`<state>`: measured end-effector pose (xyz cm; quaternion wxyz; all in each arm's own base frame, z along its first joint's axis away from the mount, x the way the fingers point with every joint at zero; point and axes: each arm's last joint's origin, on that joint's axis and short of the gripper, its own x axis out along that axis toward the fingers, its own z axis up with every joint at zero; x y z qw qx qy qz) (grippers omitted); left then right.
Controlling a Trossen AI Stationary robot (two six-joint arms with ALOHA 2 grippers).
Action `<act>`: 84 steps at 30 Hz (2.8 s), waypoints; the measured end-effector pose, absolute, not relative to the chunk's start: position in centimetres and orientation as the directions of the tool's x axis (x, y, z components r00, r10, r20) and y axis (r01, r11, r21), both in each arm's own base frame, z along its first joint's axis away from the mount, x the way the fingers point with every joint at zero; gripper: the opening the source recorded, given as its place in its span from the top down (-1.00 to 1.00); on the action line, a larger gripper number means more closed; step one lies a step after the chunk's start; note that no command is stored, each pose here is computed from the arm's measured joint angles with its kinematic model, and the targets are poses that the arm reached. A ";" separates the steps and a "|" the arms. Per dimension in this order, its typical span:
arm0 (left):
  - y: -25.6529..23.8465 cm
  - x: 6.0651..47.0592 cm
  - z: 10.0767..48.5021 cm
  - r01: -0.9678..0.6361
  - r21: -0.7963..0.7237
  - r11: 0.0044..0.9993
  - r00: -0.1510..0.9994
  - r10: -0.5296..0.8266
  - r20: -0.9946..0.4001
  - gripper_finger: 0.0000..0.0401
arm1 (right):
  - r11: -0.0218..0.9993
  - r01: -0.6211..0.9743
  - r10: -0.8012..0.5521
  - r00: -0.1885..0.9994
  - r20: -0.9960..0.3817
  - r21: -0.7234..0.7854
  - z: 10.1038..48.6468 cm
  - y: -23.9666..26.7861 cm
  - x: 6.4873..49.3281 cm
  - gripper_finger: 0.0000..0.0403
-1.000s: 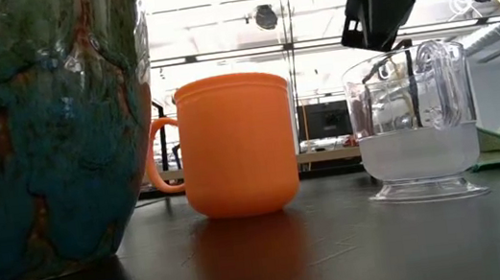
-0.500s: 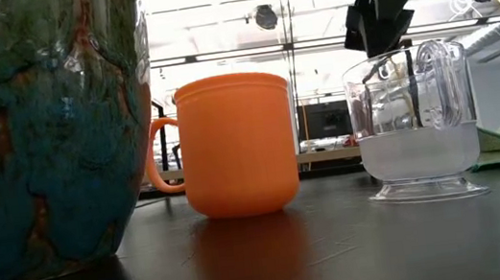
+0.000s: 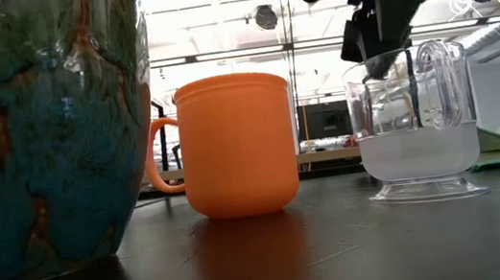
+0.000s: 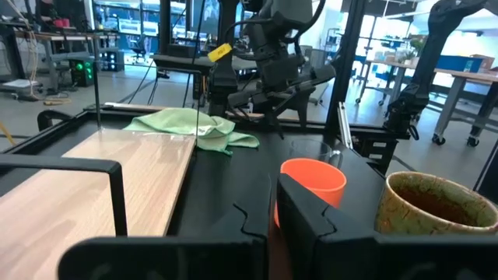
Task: Stack small to large cups/mugs on shelf
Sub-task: Put the transparent mug on the shelf
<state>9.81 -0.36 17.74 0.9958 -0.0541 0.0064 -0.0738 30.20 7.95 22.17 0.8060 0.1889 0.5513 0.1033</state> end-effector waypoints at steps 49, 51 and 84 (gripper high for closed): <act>-0.4 9.8 17.5 0.143 -0.110 0.984 0.989 -0.147 -0.031 0.87 | 0.925 0.107 0.309 0.344 -0.886 0.364 20.0 7.1 31.3 0.99; -0.4 9.8 17.5 0.143 -0.109 0.984 0.989 -0.147 -0.031 0.87 | 0.925 0.094 0.311 0.369 -0.876 0.368 20.7 7.1 31.1 0.99; -0.4 9.8 17.5 0.144 -0.060 0.988 0.989 -0.146 -0.031 0.87 | 0.980 -0.005 0.138 0.746 -0.652 0.201 32.8 7.5 21.1 1.00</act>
